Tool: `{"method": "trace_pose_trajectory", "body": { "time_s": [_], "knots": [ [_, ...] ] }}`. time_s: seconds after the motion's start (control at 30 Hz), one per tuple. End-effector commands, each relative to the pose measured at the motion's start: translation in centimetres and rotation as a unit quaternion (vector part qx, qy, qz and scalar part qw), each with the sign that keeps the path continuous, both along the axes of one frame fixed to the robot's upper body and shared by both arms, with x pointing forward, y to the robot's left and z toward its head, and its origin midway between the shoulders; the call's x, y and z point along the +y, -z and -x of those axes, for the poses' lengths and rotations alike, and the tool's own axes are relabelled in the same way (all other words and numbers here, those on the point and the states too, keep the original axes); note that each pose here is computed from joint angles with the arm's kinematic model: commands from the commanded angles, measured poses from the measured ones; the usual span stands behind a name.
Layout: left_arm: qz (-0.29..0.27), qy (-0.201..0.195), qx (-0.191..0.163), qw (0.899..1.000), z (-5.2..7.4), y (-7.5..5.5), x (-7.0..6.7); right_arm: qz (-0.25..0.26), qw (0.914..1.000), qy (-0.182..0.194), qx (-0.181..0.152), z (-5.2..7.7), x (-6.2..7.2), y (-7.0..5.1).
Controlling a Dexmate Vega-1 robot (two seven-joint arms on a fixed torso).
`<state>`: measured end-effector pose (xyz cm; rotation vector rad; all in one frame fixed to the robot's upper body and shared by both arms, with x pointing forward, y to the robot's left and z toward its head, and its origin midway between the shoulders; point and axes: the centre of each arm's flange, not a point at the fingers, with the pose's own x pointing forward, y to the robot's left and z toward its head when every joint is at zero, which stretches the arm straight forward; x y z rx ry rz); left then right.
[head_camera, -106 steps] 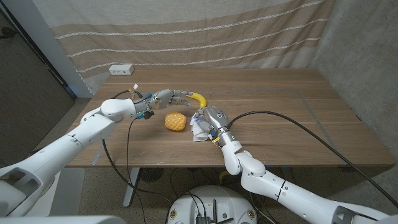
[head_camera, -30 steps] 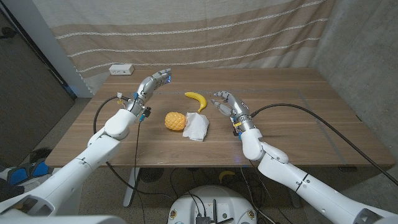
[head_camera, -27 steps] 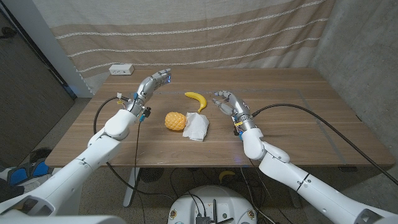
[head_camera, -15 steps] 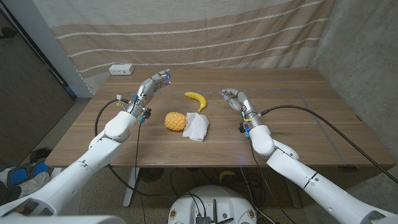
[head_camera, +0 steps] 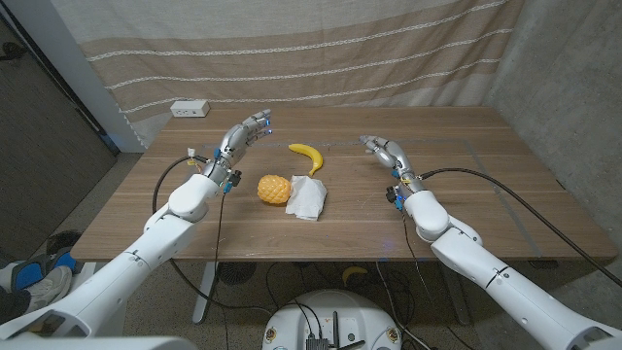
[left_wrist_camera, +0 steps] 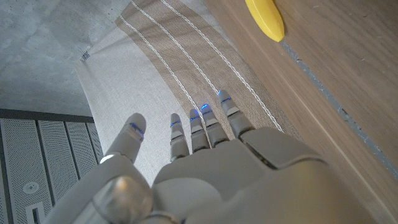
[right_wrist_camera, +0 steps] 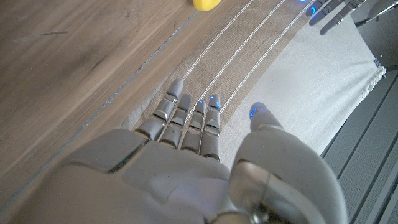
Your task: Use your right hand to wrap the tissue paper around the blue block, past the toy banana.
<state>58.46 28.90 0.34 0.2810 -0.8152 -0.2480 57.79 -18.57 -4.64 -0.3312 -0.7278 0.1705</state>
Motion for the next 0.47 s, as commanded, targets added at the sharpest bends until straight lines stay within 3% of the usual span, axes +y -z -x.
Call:
{"method": "trace_pose_trajectory", "body": {
  "time_s": [0.03, 0.27, 0.47],
  "knots": [
    [-0.003, -0.005, 0.011, 1.0, -0.3, -0.2, -1.2, -0.08, 0.996, -0.04, -0.001, -1.4, -5.3, -0.5],
    [-0.001, -0.016, 0.028, 0.999, -0.1, 0.3, -1.1, -0.133, 0.9897, -0.051, -0.01, -2.1, -7.5, -0.1],
    [0.001, -0.023, 0.037, 0.999, -0.3, 0.6, -0.8, -0.181, 0.9829, -0.012, -0.032, -2.0, -9.1, 0.6]
  ]
}}
